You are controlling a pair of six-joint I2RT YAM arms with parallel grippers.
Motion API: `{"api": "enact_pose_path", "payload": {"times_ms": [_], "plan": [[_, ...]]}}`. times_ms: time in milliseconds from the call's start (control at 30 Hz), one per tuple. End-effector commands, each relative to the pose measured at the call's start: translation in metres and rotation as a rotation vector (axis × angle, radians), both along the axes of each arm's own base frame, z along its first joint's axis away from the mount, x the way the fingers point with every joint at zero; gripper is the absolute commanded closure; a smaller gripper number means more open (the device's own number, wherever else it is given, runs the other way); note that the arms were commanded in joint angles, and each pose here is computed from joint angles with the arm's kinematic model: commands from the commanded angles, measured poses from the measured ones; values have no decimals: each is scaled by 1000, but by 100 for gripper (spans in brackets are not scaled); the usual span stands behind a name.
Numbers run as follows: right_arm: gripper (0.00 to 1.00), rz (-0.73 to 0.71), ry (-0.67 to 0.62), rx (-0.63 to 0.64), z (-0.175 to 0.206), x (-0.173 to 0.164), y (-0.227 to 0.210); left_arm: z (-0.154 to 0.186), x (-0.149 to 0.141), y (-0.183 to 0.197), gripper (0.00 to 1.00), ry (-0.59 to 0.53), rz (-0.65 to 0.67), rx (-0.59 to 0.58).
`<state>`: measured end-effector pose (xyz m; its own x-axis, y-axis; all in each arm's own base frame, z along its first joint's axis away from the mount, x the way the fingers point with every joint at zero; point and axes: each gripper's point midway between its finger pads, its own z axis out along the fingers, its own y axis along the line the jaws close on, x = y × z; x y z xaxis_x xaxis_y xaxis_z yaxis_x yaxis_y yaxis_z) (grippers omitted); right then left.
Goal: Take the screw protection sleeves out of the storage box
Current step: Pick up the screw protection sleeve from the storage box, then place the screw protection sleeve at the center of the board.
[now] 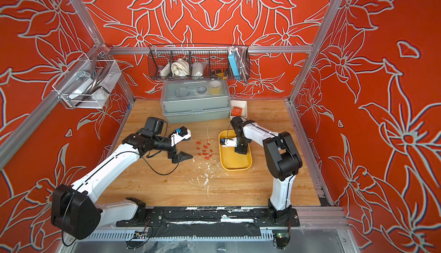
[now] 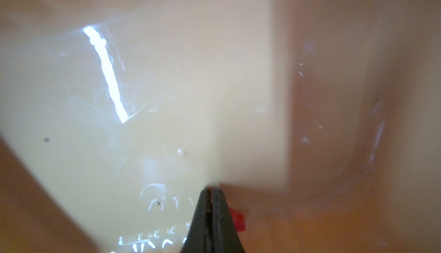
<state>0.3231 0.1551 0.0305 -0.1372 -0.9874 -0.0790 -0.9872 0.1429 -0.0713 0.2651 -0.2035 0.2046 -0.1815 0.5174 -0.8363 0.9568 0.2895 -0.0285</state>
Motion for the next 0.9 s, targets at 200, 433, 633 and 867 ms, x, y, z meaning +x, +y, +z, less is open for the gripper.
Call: {"api": "enact_pose_path", "payload": {"times_ms": [200,433,633,867], "plan": [[100,-91,57,246,46,-8,29,2,-6,-1,2,-2,-12,-24],[100,-115,132,351,74,-21,42,3,-6,0,2,-12,-12,-19],[100,-120,194,536,125,-39,78,0,0,10,2,-39,23,43],[100,-84,235,611,148,-43,137,27,24,34,2,-54,151,39]]}}
